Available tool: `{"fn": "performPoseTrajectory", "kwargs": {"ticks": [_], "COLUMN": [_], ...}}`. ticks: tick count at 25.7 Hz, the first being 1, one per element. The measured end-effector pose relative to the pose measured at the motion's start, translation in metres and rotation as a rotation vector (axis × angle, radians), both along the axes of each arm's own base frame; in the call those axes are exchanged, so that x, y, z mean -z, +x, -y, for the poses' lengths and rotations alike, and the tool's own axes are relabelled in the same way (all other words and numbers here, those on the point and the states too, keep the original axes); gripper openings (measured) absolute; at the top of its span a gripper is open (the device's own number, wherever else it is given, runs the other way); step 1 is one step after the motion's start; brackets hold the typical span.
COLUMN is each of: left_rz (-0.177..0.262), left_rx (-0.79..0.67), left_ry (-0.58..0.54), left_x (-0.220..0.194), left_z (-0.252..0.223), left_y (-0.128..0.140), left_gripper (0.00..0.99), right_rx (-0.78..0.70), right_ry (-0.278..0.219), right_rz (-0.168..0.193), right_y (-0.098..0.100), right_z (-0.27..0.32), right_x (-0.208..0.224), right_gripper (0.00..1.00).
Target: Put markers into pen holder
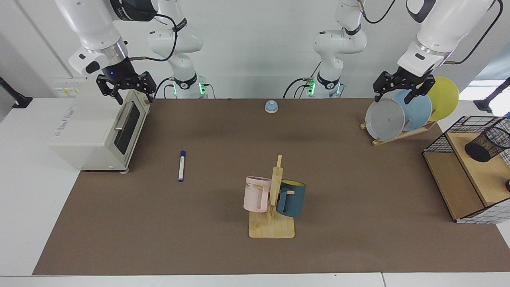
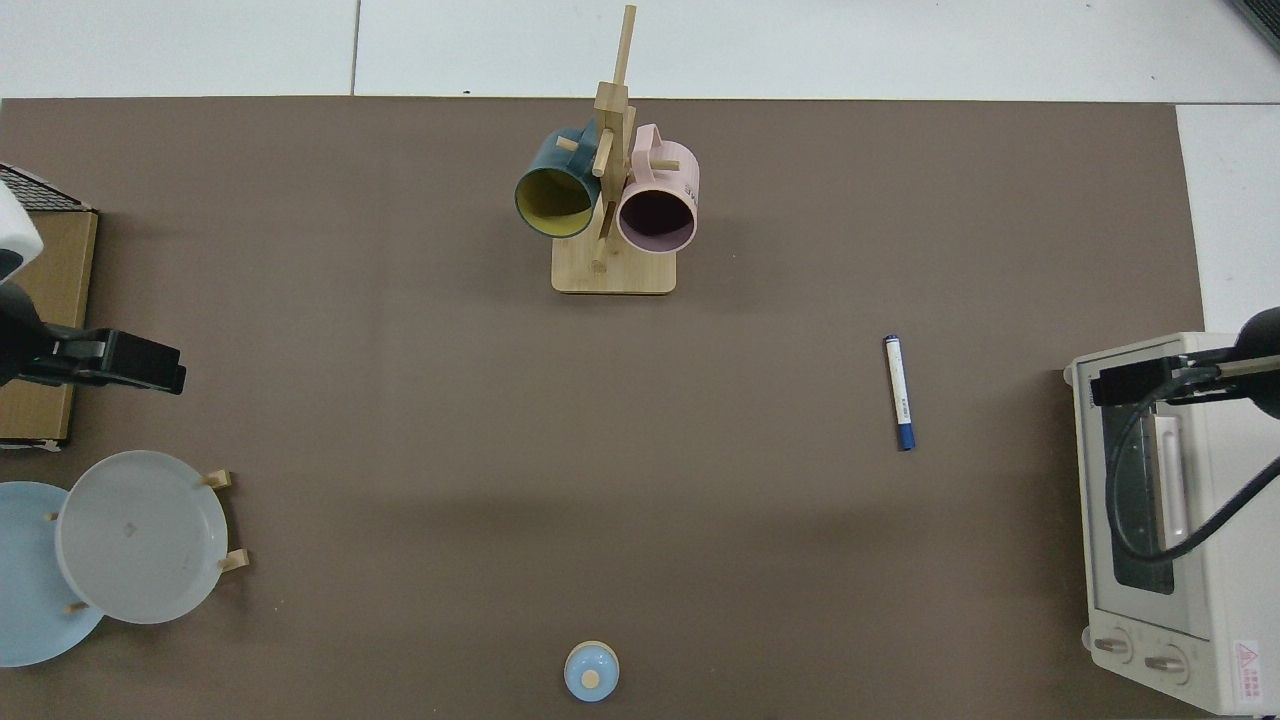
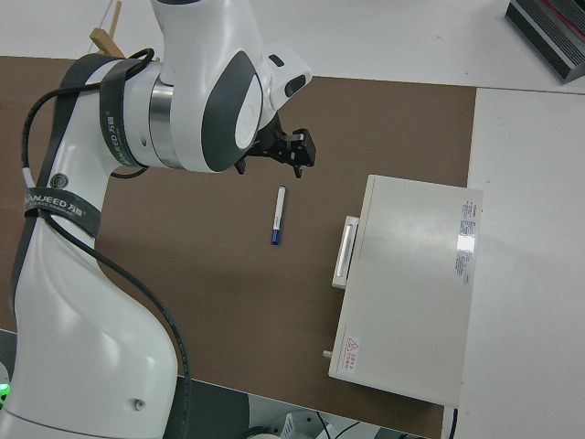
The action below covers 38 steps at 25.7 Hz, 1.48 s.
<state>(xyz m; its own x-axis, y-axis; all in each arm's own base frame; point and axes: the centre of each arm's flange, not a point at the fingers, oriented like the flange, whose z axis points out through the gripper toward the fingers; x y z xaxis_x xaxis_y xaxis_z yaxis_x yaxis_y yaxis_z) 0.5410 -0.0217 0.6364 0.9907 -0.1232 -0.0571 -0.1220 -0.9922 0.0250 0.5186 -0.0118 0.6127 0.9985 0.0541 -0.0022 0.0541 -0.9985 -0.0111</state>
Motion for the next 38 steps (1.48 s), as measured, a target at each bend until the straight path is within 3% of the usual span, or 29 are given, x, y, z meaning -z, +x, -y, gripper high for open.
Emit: {"fn": "performPoseTrajectory", "kwargs": {"ticks": [8,13,17,22,30,38], "left_rz": [0.000,0.000,0.000,0.000,0.000,0.000], "left_rx": [0.000,0.000,0.000,0.000,0.000,0.000], "left_ry": [0.000,0.000,0.000,0.000,0.000,0.000], "left_x": [0.000,0.000,0.000,0.000,0.000,0.000], "left_z": [0.000,0.000,0.000,0.000,0.000,0.000], "left_y": [0.000,0.000,0.000,0.000,0.000,0.000], "left_gripper": [0.991,0.991,0.991,0.991,0.991,0.991], "right_rx": [-0.005,-0.006,-0.015,-0.010,0.014,0.075], "right_ry": [-0.001,-0.002,-0.004,-0.009,-0.028,-0.041], "right_rz": [0.000,0.028,0.056,0.073,0.042,0.007], "right_y": [0.001,0.007,0.021,0.052,0.092,0.088], "right_z": [-0.002,-0.003,-0.012,-0.053,-0.082,-0.067], "right_x": [0.009,0.027,0.055,0.113,0.230,0.299], "right_gripper": [1.00,1.00,1.00,1.00,1.00,1.00]}}
